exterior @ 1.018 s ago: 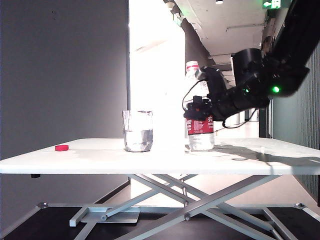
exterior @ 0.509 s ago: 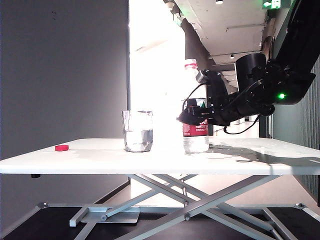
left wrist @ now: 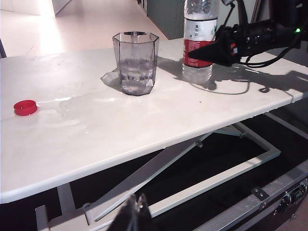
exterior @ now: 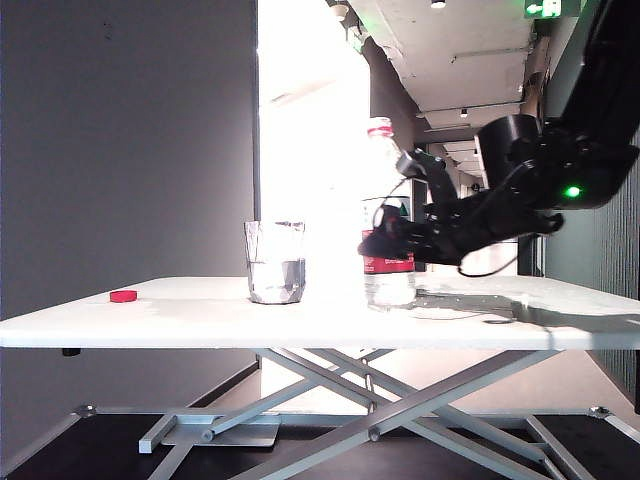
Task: Pick up the mineral water bottle on the table and pour water into the mug until it's half full.
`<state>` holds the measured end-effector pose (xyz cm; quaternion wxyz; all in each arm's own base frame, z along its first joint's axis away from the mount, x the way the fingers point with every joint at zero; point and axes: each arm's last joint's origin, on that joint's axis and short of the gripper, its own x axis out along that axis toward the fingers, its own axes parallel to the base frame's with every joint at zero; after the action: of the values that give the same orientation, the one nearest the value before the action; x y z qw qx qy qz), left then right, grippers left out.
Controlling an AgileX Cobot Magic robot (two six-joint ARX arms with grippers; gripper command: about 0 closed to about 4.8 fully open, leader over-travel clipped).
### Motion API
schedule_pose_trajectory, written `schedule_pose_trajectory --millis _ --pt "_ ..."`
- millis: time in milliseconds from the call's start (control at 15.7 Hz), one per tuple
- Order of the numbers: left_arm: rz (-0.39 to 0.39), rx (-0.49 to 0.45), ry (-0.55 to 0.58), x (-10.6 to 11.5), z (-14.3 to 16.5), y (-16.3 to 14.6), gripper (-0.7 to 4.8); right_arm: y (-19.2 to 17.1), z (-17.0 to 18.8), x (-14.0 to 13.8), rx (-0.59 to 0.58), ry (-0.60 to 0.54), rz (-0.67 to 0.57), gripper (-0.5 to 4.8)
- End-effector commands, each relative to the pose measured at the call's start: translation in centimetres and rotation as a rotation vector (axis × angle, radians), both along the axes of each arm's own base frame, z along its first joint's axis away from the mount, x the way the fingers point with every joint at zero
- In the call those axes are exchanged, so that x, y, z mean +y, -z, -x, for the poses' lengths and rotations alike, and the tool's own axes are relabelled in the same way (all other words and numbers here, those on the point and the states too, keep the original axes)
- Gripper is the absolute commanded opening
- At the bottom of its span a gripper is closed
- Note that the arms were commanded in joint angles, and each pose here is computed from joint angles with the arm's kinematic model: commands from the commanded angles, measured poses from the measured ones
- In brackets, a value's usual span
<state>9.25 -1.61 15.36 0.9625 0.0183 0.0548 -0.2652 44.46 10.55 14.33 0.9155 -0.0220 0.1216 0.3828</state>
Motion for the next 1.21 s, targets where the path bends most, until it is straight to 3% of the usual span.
schedule_pose_trajectory --millis 64,382,700,764,827,891,1018,1209 --pt "-0.005 -0.001 0.007 0.0 0.0 0.0 -0.05 -1.4 0.3 -1.3 -0.025 -0.038 -0.018 4.79" --pt "-0.005 -0.001 0.008 0.0 0.0 0.0 -0.05 -3.1 3.5 -4.4 -0.032 -0.052 -0.012 4.79" --pt "-0.006 -0.004 0.004 0.0 0.0 0.0 -0.05 -6.5 11.6 -6.5 -0.051 -0.041 -0.042 4.79" --pt "-0.007 -0.011 -0.003 0.0 0.0 -0.1 -0.05 -7.2 13.2 -6.6 -0.054 -0.038 -0.048 3.69" --pt "-0.006 -0.023 -0.004 0.0 0.0 -0.2 -0.05 -8.1 15.3 -6.8 -0.060 -0.038 -0.052 1.68" --pt "-0.006 -0.041 -0.003 0.0 0.0 -0.4 -0.05 -9.1 17.7 -7.0 -0.069 -0.018 -0.047 0.13" --pt "-0.006 -0.077 -0.013 0.0 -0.1 -0.7 -0.05 -10.4 21.8 -7.6 -0.069 0.152 -0.005 -0.09" --pt "-0.010 -0.088 -0.155 0.4 -0.3 -0.8 -0.05 -10.9 26.6 -8.4 -0.076 0.332 0.046 -0.09"
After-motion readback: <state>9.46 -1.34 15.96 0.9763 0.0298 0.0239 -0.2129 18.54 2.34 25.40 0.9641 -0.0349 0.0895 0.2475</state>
